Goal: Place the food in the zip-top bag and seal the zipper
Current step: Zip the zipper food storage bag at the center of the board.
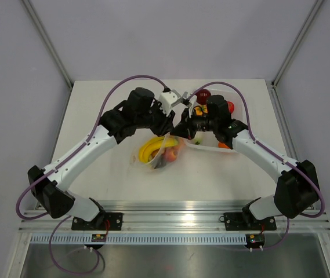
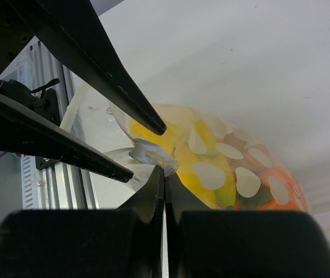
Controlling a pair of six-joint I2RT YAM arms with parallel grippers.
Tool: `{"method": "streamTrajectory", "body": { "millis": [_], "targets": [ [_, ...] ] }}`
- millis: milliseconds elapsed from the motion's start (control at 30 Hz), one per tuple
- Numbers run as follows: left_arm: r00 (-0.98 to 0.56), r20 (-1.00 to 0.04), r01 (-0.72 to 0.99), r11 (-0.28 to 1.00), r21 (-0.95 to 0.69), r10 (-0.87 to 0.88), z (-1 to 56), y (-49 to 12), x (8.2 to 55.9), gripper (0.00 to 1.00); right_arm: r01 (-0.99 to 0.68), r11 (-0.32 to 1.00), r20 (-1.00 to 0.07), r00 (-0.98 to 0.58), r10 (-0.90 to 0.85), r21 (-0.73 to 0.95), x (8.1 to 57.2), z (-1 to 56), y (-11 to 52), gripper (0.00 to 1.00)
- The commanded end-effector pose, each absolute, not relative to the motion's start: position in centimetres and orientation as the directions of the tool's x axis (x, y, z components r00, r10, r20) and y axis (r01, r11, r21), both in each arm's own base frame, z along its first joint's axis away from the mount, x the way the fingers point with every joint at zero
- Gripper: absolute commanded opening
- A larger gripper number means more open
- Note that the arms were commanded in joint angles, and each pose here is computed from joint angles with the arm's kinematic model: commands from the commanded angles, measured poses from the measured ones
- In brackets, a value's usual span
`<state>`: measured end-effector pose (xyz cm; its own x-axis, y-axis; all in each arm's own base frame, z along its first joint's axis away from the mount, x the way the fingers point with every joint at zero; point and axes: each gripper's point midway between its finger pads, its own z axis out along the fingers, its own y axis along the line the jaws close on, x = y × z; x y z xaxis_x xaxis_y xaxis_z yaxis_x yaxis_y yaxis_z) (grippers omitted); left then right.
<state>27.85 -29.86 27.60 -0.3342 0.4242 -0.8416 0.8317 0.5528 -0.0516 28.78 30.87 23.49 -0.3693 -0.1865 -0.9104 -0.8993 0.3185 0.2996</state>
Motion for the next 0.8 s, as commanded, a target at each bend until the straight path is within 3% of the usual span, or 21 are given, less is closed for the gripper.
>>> {"method": "streamTrajectory", "body": {
  "millis": [0,367,600,633,767],
  "targets": [
    [-0.297,-0.864,0.854,0.518,-0.05,0.406,28.3,-30.9,27.9,0.34,-0.929,0.274,-0.944,-0.295,-0.146,0.248,28.2,27.0,31.3,0.0],
    [-0.317,-0.843,0.861,0.505,-0.063,0.435,26.9,-31.0,27.6,0.31,-0.93,0.27,-0.945,-0.294,-0.146,0.248,28.3,27.1,31.4,0.0],
    [-0.316,-0.843,0.863,0.502,-0.064,0.436,26.7,-31.0,27.6,0.09,-0.931,0.263,-0.943,-0.297,-0.149,0.252,28.1,27.0,31.4,0.0],
    [-0.319,-0.841,0.863,0.5,-0.068,0.437,26.6,-31.1,27.6,0.01,-0.931,0.263,-0.943,-0.299,-0.149,0.254,28.1,27.0,31.4,0.0],
    [-0.307,-0.844,0.883,0.463,-0.079,0.441,26.5,-31.1,26.8,0.0,-0.936,0.253,-0.944,-0.291,-0.158,0.246,27.8,27.7,31.3,0.0]
  ]
}}
